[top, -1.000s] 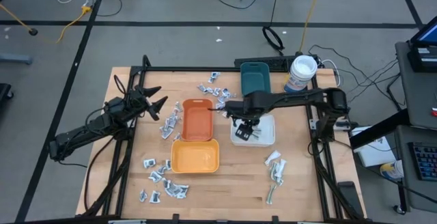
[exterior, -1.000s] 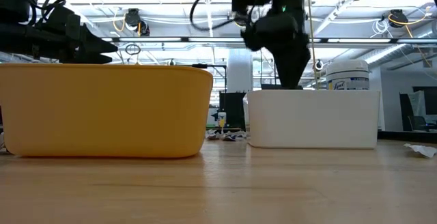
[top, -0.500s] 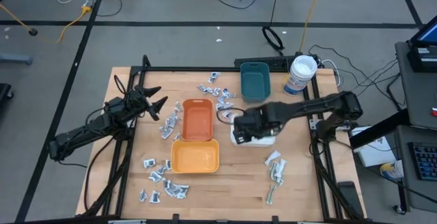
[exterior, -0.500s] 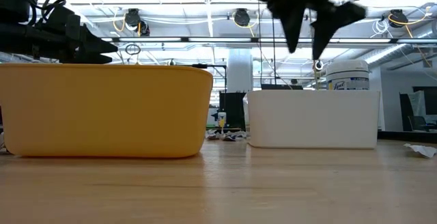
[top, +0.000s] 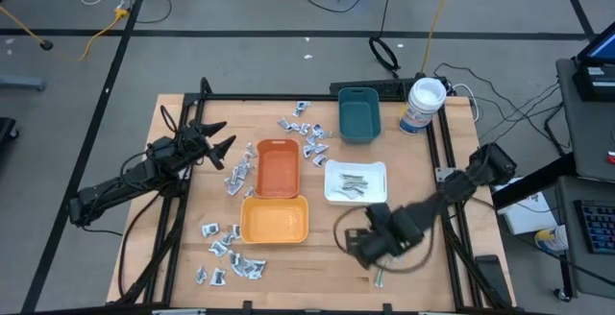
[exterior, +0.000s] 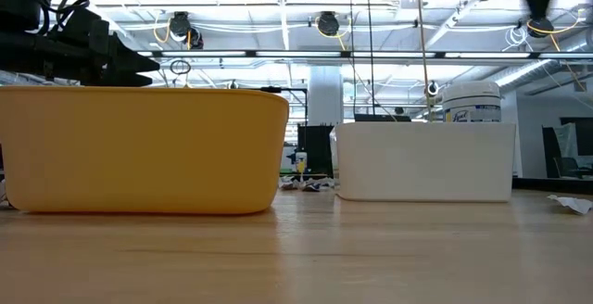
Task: Pick & Place First Aid Supplies
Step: Put the green sachet into the white bin
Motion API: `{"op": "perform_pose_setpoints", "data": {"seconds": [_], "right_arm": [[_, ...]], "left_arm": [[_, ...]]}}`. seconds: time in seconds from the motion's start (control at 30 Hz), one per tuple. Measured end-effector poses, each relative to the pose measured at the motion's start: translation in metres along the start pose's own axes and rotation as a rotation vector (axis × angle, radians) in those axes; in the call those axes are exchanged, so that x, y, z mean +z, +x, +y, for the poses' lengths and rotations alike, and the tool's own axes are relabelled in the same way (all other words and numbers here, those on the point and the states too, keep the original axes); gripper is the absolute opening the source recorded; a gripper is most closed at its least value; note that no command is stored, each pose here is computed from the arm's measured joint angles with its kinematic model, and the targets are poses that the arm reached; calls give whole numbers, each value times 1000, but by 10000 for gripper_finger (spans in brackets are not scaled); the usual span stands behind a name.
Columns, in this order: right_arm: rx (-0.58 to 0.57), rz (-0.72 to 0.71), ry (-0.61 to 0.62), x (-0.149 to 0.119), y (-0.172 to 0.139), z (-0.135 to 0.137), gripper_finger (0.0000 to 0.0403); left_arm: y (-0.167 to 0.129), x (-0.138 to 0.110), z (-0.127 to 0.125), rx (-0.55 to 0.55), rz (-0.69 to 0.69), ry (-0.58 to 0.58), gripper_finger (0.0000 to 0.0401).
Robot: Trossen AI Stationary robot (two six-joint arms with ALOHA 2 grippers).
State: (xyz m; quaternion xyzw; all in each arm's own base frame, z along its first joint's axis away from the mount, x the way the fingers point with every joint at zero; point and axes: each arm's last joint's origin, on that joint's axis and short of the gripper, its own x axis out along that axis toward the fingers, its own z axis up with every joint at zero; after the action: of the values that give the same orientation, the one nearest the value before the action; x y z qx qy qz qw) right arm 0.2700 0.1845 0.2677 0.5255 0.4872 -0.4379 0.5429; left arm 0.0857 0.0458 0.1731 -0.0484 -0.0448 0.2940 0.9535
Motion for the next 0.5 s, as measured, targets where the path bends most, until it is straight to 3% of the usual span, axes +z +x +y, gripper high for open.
{"op": "perform_pose_setpoints", "data": {"seconds": [0.27, 0.5], "right_arm": [[-1, 27, 57, -46, 9, -22, 205], [-17, 18, 37, -65, 42, -15, 205]], "left_arm": [[0, 0, 0, 0, 0, -1, 308], [0, 0, 0, 0, 0, 0, 308]]}}
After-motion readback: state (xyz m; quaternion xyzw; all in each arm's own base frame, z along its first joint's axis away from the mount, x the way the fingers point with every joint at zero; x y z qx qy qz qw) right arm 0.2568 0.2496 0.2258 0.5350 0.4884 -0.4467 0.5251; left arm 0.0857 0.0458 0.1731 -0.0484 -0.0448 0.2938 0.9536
